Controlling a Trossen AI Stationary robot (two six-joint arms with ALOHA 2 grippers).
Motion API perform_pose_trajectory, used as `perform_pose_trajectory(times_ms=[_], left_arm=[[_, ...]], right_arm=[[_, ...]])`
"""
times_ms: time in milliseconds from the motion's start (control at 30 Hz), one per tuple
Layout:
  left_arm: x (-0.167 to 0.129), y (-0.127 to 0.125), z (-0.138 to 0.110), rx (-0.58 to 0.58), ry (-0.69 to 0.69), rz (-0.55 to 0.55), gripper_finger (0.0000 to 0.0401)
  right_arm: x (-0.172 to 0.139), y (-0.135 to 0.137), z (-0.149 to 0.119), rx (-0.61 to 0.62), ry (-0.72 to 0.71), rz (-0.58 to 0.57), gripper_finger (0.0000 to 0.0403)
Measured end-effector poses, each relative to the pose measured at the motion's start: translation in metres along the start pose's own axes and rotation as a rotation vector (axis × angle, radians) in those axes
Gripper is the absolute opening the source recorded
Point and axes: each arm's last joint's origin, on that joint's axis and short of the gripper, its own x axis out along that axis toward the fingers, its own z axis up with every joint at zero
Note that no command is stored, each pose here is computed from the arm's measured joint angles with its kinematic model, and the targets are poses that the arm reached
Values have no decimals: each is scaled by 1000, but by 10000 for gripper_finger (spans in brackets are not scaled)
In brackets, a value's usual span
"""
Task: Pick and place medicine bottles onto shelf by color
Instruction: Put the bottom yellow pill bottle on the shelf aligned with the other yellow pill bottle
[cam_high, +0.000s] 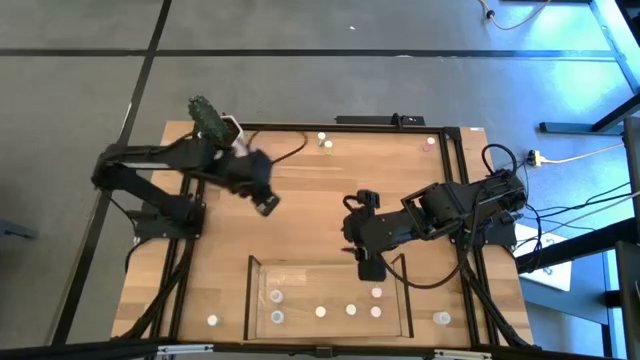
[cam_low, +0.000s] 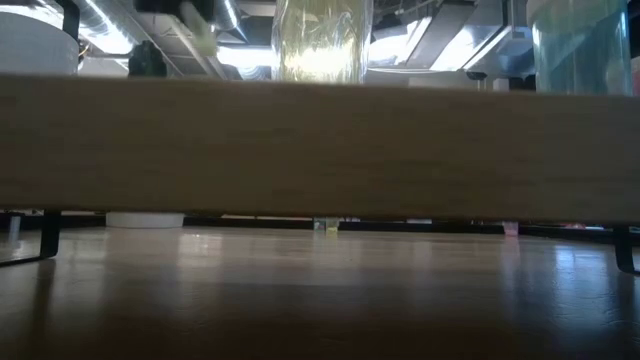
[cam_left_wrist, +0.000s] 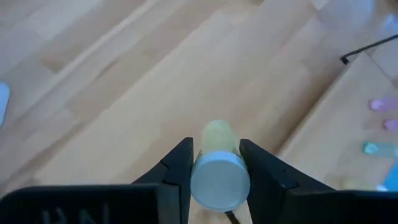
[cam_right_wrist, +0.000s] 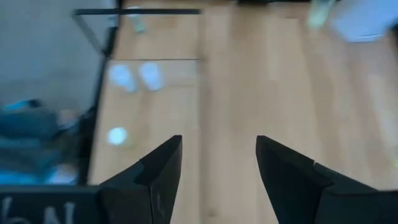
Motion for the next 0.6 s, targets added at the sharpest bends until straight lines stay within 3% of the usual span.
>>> perform_pose_trajectory(times_ms=[233,467,600], left_arm=[[51,-9,43,74,59,44,98],[103,-11,58,135,150,118,98],[125,-15,64,185,157,101,98]], right_arm=[[0,-7,1,-1,-41,-179,207],[1,-14,2,8,-41,-208,207],[3,-23,4,21,-29,-228,207]])
